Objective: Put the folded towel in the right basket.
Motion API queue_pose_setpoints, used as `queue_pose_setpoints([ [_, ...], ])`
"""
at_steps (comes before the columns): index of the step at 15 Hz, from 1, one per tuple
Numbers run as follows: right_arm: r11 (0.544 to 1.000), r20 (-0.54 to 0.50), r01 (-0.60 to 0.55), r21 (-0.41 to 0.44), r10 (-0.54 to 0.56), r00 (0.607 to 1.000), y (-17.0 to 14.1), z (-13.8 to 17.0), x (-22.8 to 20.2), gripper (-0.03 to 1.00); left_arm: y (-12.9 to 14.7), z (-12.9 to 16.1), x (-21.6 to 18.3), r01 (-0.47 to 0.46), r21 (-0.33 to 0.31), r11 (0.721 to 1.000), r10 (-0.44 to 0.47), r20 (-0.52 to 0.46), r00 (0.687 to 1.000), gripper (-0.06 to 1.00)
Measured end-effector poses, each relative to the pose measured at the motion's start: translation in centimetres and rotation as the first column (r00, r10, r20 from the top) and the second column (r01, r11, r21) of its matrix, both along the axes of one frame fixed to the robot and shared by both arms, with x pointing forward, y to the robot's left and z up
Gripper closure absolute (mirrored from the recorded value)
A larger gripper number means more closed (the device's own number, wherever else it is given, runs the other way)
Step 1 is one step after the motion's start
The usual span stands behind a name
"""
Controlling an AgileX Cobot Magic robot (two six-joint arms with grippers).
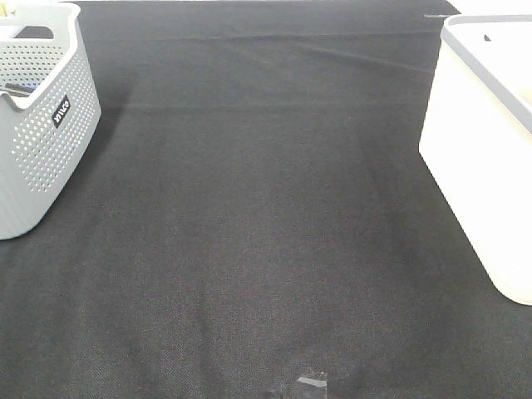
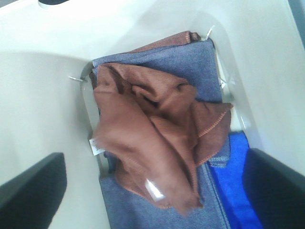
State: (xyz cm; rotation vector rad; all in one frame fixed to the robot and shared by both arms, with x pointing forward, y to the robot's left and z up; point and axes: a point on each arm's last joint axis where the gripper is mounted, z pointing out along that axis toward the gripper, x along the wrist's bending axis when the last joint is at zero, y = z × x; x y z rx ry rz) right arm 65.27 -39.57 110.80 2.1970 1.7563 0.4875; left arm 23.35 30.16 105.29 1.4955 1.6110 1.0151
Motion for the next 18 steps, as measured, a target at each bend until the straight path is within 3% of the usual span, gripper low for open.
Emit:
queue_pose_setpoints([
  [6,1.000,-0.008,-0.002,-0.030,0.002,1.000,-0.2,-0.1,0.0,-0.02,0.0,0.0,0.0,0.000,0.000,1.000,0.000,0.000,1.000,-0.04],
  [13,0.989,0.089,-0.115,-0.098,0.123,0.988,9.1,4.7,-2.1,-0.02,0.0,0.0,0.0,0.000,0.000,1.000,0.000,0.000,1.000,-0.04],
  [18,0.966,0.004,-0.198,-0.168,0.201,0.980,13.4,4.2,-10.7,-0.02,0.0,0.0,0.0,0.000,0.000,1.000,0.000,0.000,1.000,-0.04],
])
